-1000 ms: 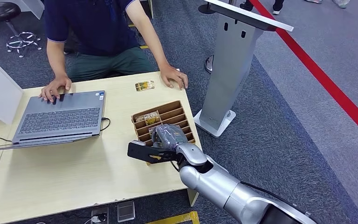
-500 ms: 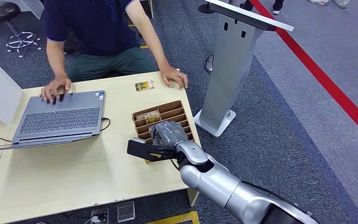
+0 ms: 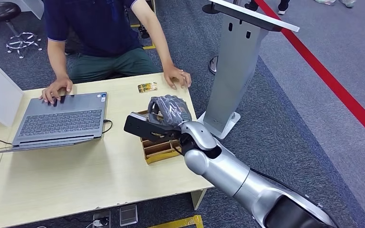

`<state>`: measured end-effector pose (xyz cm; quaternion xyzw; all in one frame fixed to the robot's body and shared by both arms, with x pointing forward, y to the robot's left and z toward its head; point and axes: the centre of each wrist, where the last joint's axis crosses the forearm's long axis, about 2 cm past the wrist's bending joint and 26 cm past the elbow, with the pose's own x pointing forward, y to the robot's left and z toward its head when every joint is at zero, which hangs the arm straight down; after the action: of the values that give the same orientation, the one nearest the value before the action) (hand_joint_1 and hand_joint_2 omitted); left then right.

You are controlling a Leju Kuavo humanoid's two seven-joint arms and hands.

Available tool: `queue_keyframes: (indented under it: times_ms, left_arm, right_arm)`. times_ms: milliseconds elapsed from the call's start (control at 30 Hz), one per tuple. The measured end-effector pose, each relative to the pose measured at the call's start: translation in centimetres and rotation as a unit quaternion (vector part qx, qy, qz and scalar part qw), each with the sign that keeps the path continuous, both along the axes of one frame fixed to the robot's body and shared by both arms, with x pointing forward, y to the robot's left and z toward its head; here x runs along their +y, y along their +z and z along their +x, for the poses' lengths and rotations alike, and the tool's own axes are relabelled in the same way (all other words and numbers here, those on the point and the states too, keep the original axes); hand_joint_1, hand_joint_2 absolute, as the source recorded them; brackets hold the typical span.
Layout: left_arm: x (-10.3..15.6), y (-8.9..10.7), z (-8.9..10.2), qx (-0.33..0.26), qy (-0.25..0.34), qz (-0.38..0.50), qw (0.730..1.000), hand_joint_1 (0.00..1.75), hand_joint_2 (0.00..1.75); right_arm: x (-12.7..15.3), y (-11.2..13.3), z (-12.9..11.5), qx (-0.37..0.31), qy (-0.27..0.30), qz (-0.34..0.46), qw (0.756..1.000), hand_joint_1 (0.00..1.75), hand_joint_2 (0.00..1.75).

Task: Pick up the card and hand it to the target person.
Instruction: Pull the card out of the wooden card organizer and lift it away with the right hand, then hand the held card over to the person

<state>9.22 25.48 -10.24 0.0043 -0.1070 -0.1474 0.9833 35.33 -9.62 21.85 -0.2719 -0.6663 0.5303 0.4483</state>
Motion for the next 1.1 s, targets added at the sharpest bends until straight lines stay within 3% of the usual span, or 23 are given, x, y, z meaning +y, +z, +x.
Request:
queue_keyframes:
  times_ms: [567,767,1100]
  left_arm:
    - [-0.5,0.1,0.1,-0.002,-0.014,0.0,1.0,0.0,1.75]
    - [-0.7,0.1,0.0,-0.001,-0.016,0.0,1.0,0.0,1.75]
    - [-0.9,0.1,-0.1,-0.001,-0.017,-0.001,1.0,0.0,1.75]
  right_arm:
    - [0.4,3.3,3.3,-0.129,0.026,0.054,0.99,1.75,1.75]
    - [0.9,3.2,4.5,-0.185,0.017,0.042,0.982,1.75,1.75]
    - [1.1,2.2,5.4,-0.224,0.003,0.007,0.975,1.75,1.75]
